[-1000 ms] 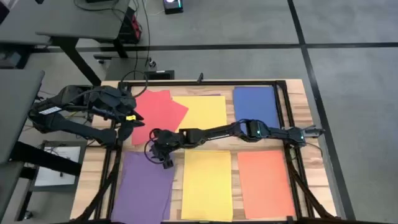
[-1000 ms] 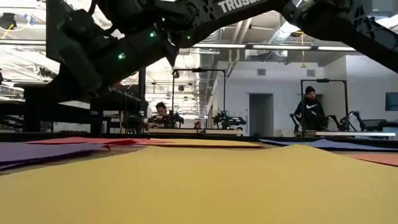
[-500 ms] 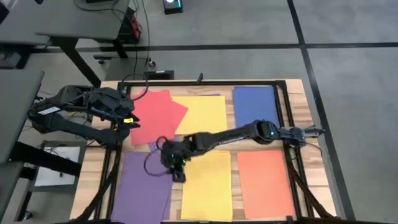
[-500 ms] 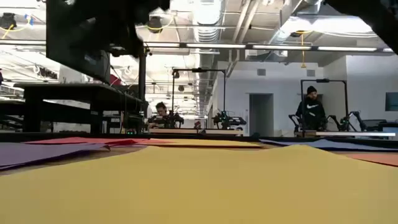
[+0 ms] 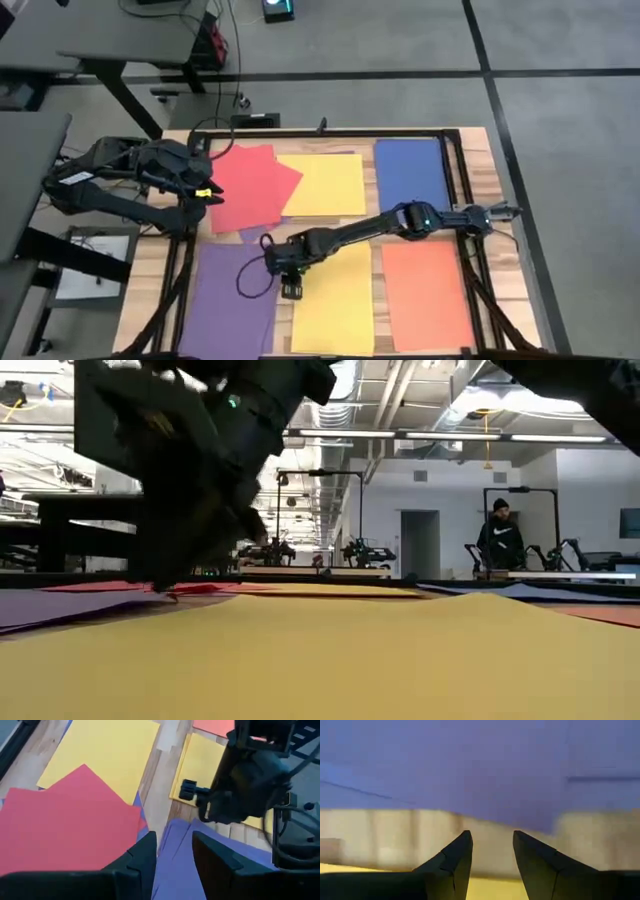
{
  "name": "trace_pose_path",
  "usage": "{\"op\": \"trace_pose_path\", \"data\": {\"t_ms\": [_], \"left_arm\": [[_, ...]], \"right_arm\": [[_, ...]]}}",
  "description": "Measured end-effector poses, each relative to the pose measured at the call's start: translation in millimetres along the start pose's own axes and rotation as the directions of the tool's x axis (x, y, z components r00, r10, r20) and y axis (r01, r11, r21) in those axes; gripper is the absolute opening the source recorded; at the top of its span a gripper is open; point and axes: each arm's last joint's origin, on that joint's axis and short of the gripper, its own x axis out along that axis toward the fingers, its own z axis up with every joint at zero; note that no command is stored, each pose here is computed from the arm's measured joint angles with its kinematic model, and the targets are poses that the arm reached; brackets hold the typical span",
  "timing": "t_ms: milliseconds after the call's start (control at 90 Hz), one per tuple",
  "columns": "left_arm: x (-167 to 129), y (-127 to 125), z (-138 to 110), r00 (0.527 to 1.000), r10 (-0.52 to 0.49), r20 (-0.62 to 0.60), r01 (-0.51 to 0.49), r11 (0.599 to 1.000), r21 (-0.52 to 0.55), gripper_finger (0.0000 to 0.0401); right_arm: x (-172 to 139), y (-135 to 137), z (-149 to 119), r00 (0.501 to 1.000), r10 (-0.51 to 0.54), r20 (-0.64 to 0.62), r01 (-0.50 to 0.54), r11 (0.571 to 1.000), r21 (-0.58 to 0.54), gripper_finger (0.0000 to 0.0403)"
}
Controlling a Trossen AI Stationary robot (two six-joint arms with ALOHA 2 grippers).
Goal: Organize paper
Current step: Stack the purple paper on top of the purple paper
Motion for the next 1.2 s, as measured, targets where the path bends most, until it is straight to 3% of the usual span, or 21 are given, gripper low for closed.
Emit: {"op": "trace_pose_path", "data": {"t_ms": [311, 633, 800, 911, 1022, 1111, 1200], "left_arm": [[0, 0, 1, 1.000, -0.004, 0.009, 0.004, 1.000, -0.016, 0.0107], [0, 0, 0, 1.000, -0.004, 0.007, 0.004, 1.000, -0.024, 0.0107], [0, 0, 0, 1.000, -0.004, 0.006, 0.004, 1.000, -0.018, 0.0107], [0, 0, 0, 1.000, -0.004, 0.005, 0.004, 1.000, -0.012, 0.0107], [0, 0, 0, 1.000, -0.004, 0.005, 0.003, 1.000, 0.017, 0.0107], [0, 0, 0, 1.000, -0.004, 0.007, 0.004, 0.999, 0.036, 0.0107], [0, 0, 0, 1.000, -0.004, 0.006, 0.003, 0.999, 0.039, 0.0107]], "right_arm": [[7, -18, 13, 0.994, 0.010, 0.108, -0.009, 1.000, -0.006, 0.0134], [1, -39, 17, 0.996, -0.009, 0.084, 0.006, 0.999, 0.038, 0.0134], [-20, -38, 24, 0.999, -0.015, 0.045, 0.012, 0.998, 0.067, 0.0134], [-39, -11, 33, 0.982, 0.145, 0.125, -0.153, 0.986, 0.063, 0.0134], [-44, 32, 43, 0.911, 0.301, 0.283, -0.300, 0.953, -0.047, 0.0134], [-29, 60, 44, 0.837, 0.385, 0.389, -0.352, 0.923, -0.156, 0.0134], [-4, 70, 40, 0.786, 0.432, 0.442, -0.376, 0.902, -0.213, 0.0132]]}}
